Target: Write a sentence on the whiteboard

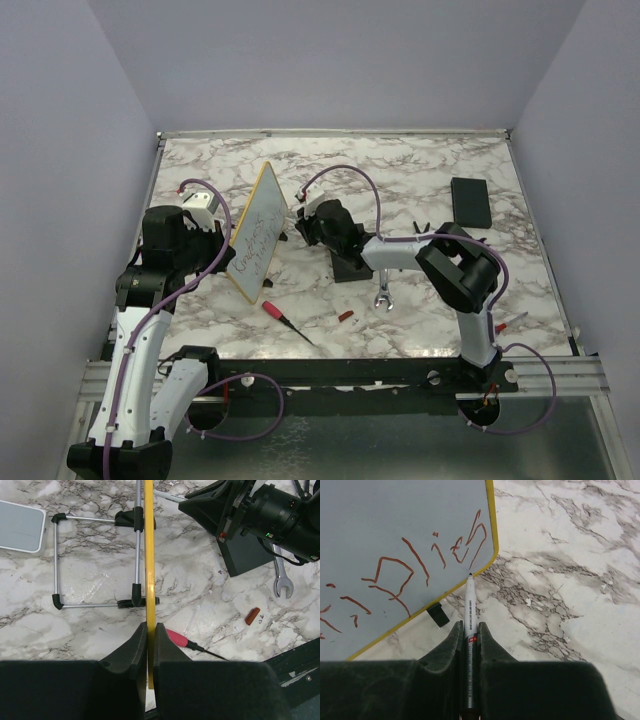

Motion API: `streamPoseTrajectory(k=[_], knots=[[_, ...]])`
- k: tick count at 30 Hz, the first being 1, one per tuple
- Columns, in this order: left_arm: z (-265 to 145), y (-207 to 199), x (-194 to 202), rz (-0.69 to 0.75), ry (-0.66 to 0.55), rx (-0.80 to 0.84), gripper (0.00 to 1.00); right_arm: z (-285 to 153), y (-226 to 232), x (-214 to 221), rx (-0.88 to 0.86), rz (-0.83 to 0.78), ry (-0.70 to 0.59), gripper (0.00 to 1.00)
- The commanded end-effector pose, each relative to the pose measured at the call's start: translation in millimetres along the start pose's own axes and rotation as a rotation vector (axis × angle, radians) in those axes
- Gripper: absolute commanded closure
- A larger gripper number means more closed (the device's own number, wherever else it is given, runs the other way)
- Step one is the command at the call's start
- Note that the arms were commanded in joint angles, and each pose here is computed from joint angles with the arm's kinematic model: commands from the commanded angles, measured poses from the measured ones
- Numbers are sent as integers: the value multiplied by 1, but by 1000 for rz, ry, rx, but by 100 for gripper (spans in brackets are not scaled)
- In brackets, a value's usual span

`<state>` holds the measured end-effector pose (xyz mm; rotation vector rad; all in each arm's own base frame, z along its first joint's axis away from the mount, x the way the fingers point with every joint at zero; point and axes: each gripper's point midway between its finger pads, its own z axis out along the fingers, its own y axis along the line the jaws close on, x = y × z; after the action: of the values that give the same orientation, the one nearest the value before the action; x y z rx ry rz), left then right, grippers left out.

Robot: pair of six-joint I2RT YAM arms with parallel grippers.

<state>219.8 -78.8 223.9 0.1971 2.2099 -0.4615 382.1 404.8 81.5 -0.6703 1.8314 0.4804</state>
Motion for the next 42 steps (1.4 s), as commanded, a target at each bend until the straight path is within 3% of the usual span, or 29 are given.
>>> streamPoseTrajectory(k=[1,42], knots=[[-2,-6,3,12,2,29,100,-7,-8,-14,64,19,-27,99],[-3,-6,3,12,0,30,100,17,-14,-14,50,18,-36,100]])
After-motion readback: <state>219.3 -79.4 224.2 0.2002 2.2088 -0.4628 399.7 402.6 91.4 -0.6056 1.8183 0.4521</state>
